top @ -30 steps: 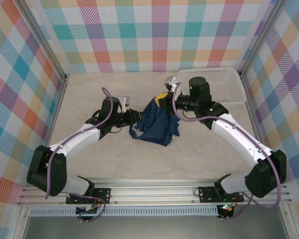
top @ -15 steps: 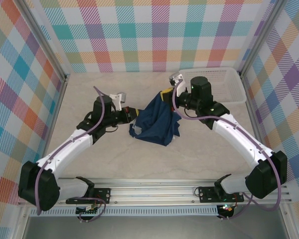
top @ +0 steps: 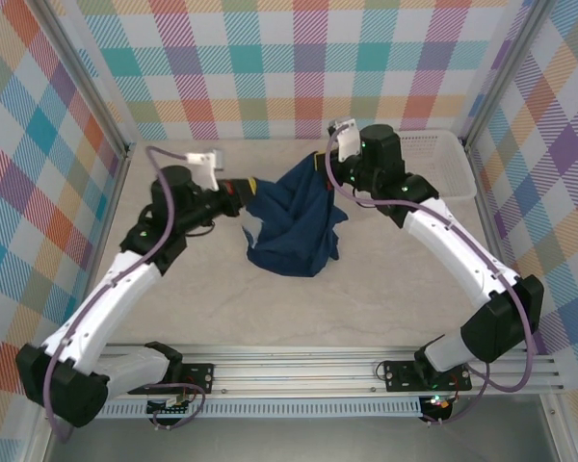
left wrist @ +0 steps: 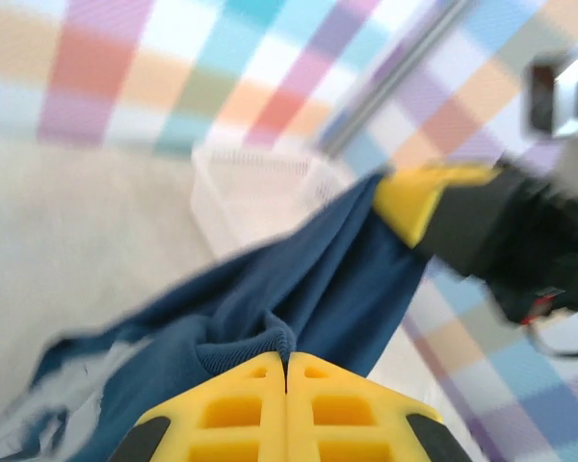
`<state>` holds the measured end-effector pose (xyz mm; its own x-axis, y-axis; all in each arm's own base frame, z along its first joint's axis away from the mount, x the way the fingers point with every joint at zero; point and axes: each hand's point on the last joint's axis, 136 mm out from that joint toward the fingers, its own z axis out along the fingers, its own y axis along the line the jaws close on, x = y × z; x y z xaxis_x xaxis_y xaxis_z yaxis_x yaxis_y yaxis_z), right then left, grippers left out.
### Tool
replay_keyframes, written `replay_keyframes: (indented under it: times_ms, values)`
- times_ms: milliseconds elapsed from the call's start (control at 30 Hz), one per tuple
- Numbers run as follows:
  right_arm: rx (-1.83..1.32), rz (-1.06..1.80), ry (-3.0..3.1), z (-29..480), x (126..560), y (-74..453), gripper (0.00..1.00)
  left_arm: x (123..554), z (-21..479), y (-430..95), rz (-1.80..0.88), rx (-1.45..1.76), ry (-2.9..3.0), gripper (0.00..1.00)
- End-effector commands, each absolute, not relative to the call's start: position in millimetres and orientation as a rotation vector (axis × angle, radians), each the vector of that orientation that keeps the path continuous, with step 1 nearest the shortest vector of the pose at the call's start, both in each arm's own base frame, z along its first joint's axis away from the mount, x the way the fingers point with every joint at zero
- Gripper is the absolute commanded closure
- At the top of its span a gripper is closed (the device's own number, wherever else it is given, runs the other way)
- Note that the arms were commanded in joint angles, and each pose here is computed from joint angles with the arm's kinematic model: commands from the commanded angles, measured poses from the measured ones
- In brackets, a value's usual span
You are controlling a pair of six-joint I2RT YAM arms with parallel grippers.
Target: Fold the inside-out t-shirt
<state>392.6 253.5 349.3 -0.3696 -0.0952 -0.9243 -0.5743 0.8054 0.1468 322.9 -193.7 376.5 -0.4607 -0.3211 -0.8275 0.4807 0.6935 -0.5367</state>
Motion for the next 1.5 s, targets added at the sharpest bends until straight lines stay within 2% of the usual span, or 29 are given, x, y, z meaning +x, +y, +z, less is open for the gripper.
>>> replay_keyframes:
  times_ms: [0,200,400,533,633,767,867,1100,1200,1267,1467]
  values:
    - [-0.465,0.369,1.912,357.2,398.3,226.2,1.0,311.0,435.3,-151.7,-0.797,0.048,1.651,1.0]
    - [-0.548,0.374,1.904,331.2,384.3,227.0,1.0,307.8,442.4,-138.6,-0.762,-0.006,1.617,1.0]
    - [-0.467,0.354,2.105,264.8,382.9,217.3,1.0,315.4,424.8,-163.1,-0.861,0.072,1.67,1.0]
    - [-0.411,0.219,2.247,223.8,387.1,199.2,1.0,316.6,411.7,-174.8,-0.916,0.112,1.7,1.0]
    - [-0.415,0.148,2.285,212.5,388.8,191.0,1.0,316.2,410.4,-176.0,-0.919,0.119,1.706,1.0]
    - [-0.442,0.14,2.315,215.6,390.4,191.6,0.87,317.0,384.4,-187.6,-0.997,0.128,1.767,1.0]
    - [-0.488,0.17,2.34,218.9,382.6,195.5,0.72,315.5,351.6,-192.9,-1.035,0.113,1.838,1.0]
    - [-0.713,0.99,2.195,240.1,293.4,276.9,0.44,303.1,314.0,-199.3,-1.076,0.106,1.913,1.0]
    - [-0.749,1.129,2.167,236.7,270.1,300.5,0.38,300.2,311.0,-199.3,-1.068,0.117,1.923,1.0]
    - [-0.726,1.147,2.182,230.7,271.7,308.7,0.34,298.4,309.7,-200.2,-1.069,0.125,1.93,1.0]
    - [-0.71,1.167,2.191,221.9,288.0,338.8,0.31,295.8,309.0,-203.0,-1.074,0.136,1.932,1.0]
